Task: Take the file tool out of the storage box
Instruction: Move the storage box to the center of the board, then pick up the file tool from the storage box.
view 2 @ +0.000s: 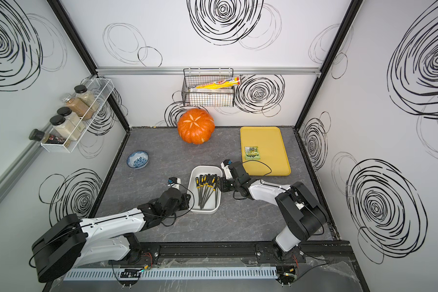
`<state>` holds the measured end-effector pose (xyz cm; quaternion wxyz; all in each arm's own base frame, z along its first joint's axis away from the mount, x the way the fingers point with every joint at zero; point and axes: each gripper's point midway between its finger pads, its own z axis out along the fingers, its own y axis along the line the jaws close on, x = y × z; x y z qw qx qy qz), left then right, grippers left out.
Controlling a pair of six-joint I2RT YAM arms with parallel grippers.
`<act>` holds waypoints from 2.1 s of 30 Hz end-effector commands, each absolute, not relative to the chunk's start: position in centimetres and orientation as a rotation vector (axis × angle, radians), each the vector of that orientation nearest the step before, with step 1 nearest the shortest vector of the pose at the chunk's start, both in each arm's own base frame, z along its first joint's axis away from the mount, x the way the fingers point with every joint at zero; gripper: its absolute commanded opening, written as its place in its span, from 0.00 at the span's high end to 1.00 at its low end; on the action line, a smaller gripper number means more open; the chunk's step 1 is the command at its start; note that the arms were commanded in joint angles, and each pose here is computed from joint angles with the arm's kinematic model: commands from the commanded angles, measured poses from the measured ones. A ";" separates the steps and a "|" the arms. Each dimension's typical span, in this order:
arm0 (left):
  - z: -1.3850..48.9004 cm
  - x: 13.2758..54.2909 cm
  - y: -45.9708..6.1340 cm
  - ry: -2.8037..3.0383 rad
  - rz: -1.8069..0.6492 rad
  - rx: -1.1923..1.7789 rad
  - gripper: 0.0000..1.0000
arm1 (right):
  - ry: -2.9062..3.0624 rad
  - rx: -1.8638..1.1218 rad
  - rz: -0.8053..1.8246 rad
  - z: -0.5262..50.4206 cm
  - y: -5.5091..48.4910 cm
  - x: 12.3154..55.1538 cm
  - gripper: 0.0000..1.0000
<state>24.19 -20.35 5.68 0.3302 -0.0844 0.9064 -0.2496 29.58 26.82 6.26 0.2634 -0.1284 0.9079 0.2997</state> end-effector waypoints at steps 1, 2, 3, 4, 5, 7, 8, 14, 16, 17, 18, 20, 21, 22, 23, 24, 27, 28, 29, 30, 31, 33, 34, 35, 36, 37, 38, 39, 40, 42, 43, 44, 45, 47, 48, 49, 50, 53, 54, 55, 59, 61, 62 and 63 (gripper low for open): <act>5.2 23.0 -22.1 2.404 -0.740 -0.183 0.86 | 2.471 -0.370 0.791 6.1 26.8 29.3 0.66; 5.3 22.9 -22.2 2.402 -0.741 -0.183 0.86 | 2.481 -0.376 0.793 5.9 26.9 29.3 0.66; 5.5 23.0 -22.2 2.399 -0.739 -0.183 0.84 | 2.490 -0.375 0.789 5.7 26.9 29.3 0.67; 5.5 22.9 -22.2 2.399 -0.739 -0.182 0.84 | 2.491 -0.375 0.787 5.6 26.9 29.4 0.67; 5.6 22.9 -22.1 2.397 -0.739 -0.182 0.84 | 2.494 -0.370 0.781 5.5 26.8 29.4 0.67; 5.6 22.8 -22.0 2.394 -0.739 -0.184 0.82 | 2.481 -0.368 0.782 6.0 26.8 29.4 0.67; 5.6 22.8 -21.9 2.393 -0.737 -0.186 0.81 | 2.465 -0.362 0.780 6.4 26.7 29.5 0.66; 5.9 22.6 -21.8 2.388 -0.743 -0.184 0.61 | 2.417 -0.347 0.736 7.9 26.0 30.0 0.57; 6.5 22.8 -21.1 2.382 -0.700 -0.195 0.46 | 2.390 -0.354 0.741 8.9 26.0 30.0 0.51; 7.1 23.0 -20.5 2.374 -0.654 -0.196 0.39 | 2.365 -0.348 0.735 9.6 25.8 30.2 0.46; 7.6 23.2 -19.7 2.367 -0.611 -0.202 0.30 | 2.340 -0.341 0.724 10.4 25.5 30.2 0.42; 9.1 23.8 -18.6 2.349 -0.584 -0.204 0.03 | 2.298 -0.345 0.709 12.0 25.1 30.2 0.41; 9.9 23.9 -18.4 2.343 -0.594 -0.184 0.01 | 2.260 -0.363 0.719 13.3 25.1 29.9 0.42; 10.7 24.1 -18.4 2.335 -0.618 -0.164 0.01 | 2.213 -0.377 0.745 14.8 25.3 29.7 0.42; 11.6 24.3 -18.6 2.320 -0.664 -0.130 0.01 | 2.166 -0.394 0.770 16.3 25.5 29.6 0.41; 12.4 24.6 -19.0 2.299 -0.730 -0.091 0.01 | 2.123 -0.419 0.789 17.7 25.7 29.4 0.39; 14.5 25.5 -19.0 2.186 -0.957 -0.055 0.01 | 2.075 -0.546 0.849 19.7 27.1 28.7 0.40; 15.2 25.7 -18.8 2.143 -1.019 -0.056 0.01 | 2.081 -0.563 0.884 19.6 27.7 28.6 0.45; 15.8 25.8 -18.4 2.100 -1.078 -0.067 0.01 | 2.096 -0.580 0.932 19.3 28.5 28.5 0.50; 16.2 25.8 -18.1 2.063 -1.110 -0.067 0.01 | 2.113 -0.593 0.965 19.0 29.1 28.5 0.53; 16.6 25.8 -17.7 2.023 -1.123 -0.059 0.01 | 2.152 -0.596 0.990 18.2 29.8 28.7 0.55; 16.9 25.8 -16.9 1.997 -1.081 -0.028 0.02 | 2.220 -0.612 1.004 16.5 30.8 29.1 0.57; 16.7 25.9 -16.3 2.004 -1.043 -0.028 0.05 | 2.263 -0.608 0.977 15.3 31.0 29.5 0.58; 16.4 25.9 -15.9 2.004 -1.020 -0.036 0.08 | 2.298 -0.612 0.956 14.1 31.3 29.9 0.60; 16.3 25.8 -15.6 2.000 -1.016 -0.053 0.08 | 2.324 -0.614 0.940 13.2 31.6 30.2 0.61; 16.4 25.7 -15.5 1.991 -1.021 -0.058 0.10 | 2.348 -0.617 0.929 12.5 32.0 30.5 0.63; 16.7 25.5 -15.6 1.979 -1.031 -0.038 0.14 | 2.374 -0.624 0.902 11.8 32.4 30.7 0.63; 16.9 25.4 -15.7 1.975 -1.034 -0.024 0.15 | 2.394 -0.626 0.859 11.3 32.6 31.0 0.63; 17.0 25.3 -15.7 1.973 -1.030 -0.011 0.15 | 2.412 -0.631 0.817 10.6 32.9 31.2 0.63; 16.9 25.1 -15.9 1.972 -1.041 -0.003 0.17 | 2.438 -0.651 0.798 9.7 33.5 31.3 0.65; 16.9 25.1 -15.9 1.971 -1.047 -0.006 0.18 | 2.449 -0.653 0.773 9.3 33.7 31.4 0.65; 16.8 25.0 -16.0 1.973 -1.052 -0.004 0.18 | 2.457 -0.665 0.756 8.9 34.1 31.3 0.65; 16.7 25.0 -16.1 1.975 -1.055 0.001 0.19 | 2.467 -0.669 0.733 8.6 34.2 31.3 0.64; 16.9 24.9 -16.3 1.978 -1.059 0.014 0.20 | 2.492 -0.671 0.697 8.0 34.5 31.6 0.65; 16.9 24.9 -16.3 1.978 -1.057 0.017 0.20 | 2.501 -0.663 0.687 7.8 34.6 31.8 0.65; 16.8 24.9 -16.3 1.982 -1.050 0.018 0.20 | 2.504 -0.658 0.674 7.5 34.6 32.1 0.65; 16.7 24.9 -16.3 1.986 -1.046 0.017 0.20 | 2.519 -0.650 0.654 7.0 34.4 32.2 0.64; 16.8 24.8 -16.4 1.986 -1.047 0.016 0.20 | 2.554 -0.641 0.629 5.8 34.5 32.5 0.64; 16.7 24.8 -16.5 1.989 -1.049 0.015 0.19 | 2.562 -0.641 0.623 5.5 34.6 32.5 0.64; 16.7 24.8 -16.5 1.991 -1.049 0.016 0.19 | 2.570 -0.641 0.612 5.1 34.6 32.6 0.64; 16.5 24.9 -16.5 2.004 -1.044 0.015 0.19 | 2.590 -0.638 0.581 4.2 34.7 32.9 0.63; 16.4 25.0 -16.6 2.011 -1.044 0.014 0.18 | 2.604 -0.634 0.559 3.8 34.7 32.9 0.63; 16.4 24.9 -16.6 2.013 -1.046 0.016 0.18 | 2.609 -0.638 0.554 3.6 34.8 32.9 0.63; 16.3 25.0 -16.6 2.014 -1.045 0.014 0.18 | 2.615 -0.641 0.556 3.3 34.8 32.9 0.63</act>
